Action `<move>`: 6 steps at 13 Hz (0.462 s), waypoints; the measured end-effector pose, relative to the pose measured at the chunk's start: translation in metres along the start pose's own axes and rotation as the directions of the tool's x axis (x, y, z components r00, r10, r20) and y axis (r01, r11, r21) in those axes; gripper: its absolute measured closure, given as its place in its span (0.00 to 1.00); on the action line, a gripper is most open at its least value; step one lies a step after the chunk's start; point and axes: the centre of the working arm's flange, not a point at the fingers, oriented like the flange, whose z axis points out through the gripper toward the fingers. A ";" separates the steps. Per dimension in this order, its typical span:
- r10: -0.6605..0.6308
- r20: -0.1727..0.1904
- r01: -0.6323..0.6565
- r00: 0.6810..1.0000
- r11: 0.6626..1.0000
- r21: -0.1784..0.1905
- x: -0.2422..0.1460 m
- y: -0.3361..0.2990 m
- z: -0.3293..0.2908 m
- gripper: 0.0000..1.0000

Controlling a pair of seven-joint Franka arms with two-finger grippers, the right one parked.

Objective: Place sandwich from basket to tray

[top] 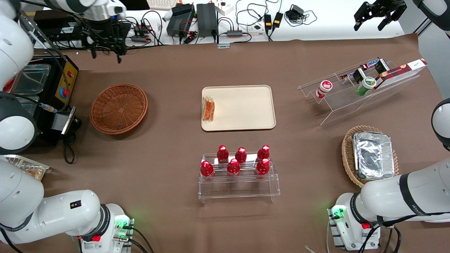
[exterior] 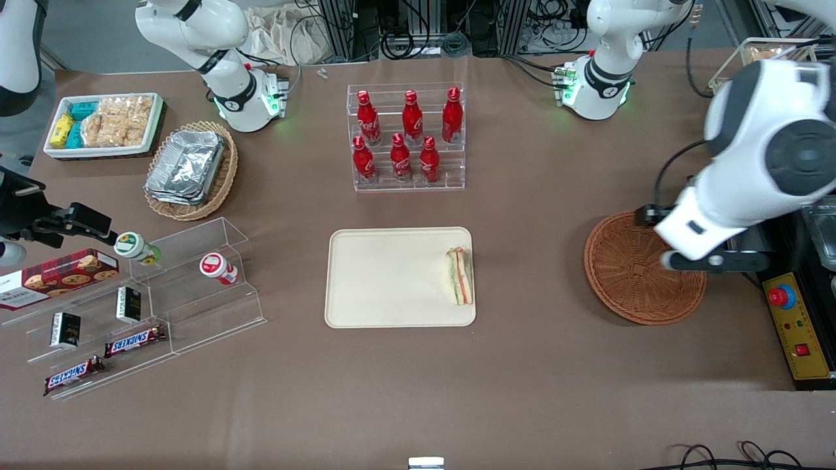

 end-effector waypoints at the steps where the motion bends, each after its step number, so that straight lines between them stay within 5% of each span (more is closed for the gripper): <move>1: -0.003 0.003 0.003 1.000 1.000 0.003 0.001 -0.007 0.001 0.00; 6: -0.053 -0.001 0.053 0.999 0.999 0.010 0.001 -0.038 0.001 0.00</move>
